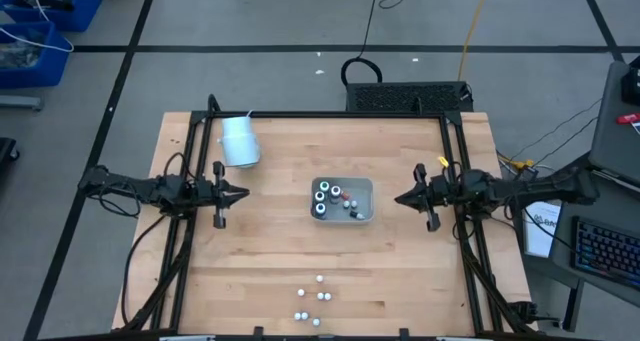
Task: Pick & Place food coloring
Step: Put the bottom right orange food coloring bottle into the bin
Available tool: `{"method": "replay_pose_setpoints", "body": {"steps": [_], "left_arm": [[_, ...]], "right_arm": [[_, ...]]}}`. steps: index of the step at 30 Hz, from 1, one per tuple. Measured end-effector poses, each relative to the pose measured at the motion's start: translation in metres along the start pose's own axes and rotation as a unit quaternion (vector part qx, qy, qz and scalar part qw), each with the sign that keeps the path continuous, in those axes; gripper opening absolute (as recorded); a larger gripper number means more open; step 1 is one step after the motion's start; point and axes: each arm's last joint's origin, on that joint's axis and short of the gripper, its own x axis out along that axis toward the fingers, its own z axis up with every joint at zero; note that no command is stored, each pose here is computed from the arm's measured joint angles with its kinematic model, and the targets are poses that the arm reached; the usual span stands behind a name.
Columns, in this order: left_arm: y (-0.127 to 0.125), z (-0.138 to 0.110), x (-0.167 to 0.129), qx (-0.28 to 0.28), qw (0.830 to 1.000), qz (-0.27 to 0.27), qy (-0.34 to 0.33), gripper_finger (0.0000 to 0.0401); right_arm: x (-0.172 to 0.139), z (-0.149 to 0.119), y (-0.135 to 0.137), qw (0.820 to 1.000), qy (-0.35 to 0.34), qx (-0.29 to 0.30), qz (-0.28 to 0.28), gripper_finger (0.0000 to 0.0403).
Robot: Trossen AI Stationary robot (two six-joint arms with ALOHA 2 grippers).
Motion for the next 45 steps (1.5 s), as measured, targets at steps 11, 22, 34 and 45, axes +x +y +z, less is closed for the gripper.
{"method": "replay_pose_setpoints", "body": {"steps": [11,22,34,45], "left_arm": [[0.000,0.003,0.000,-0.010,1.000,0.002,-0.017,0.0035],[0.001,0.004,0.000,-0.019,1.000,0.002,-0.021,0.0035],[0.001,0.005,0.000,-0.061,0.998,0.001,-0.022,0.0035],[0.001,0.006,0.000,-0.049,0.998,0.002,-0.027,0.0035]], "right_arm": [[0.084,0.045,0.060,0.989,0.147,-0.029,0.015,0.0000],[0.208,0.056,0.139,0.934,0.351,-0.059,-0.030,0.0000],[0.266,0.037,0.181,0.883,0.469,-0.006,0.013,0.0000],[0.275,0.011,0.201,0.875,0.483,-0.015,0.029,0.0010]]}}
